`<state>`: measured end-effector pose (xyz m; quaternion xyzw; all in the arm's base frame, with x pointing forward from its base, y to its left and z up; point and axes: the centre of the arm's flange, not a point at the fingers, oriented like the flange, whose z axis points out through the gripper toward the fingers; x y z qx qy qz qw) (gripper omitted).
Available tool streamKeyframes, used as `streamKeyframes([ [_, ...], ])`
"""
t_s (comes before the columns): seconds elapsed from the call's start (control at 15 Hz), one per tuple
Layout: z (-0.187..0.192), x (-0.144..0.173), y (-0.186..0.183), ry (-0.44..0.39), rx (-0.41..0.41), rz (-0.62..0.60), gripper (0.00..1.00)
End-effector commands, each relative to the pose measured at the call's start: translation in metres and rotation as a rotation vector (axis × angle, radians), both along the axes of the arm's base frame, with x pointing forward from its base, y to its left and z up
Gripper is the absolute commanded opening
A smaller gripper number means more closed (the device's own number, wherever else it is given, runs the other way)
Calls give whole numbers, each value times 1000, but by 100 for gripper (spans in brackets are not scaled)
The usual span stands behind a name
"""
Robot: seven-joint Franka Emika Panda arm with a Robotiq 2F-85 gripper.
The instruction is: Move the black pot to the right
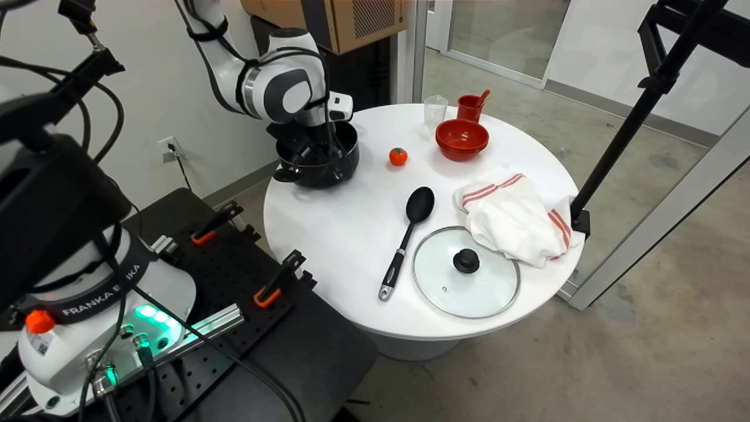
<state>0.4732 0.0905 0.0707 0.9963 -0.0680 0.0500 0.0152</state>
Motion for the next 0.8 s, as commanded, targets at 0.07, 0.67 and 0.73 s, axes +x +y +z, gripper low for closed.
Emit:
streamKeyframes([
  [0.07,-4,-6,2,-21,15,-50,31],
  [0.67,11,24,-38,-33,27,-133,1],
  [0.73,13,30,-51,-34,25,-145,0],
])
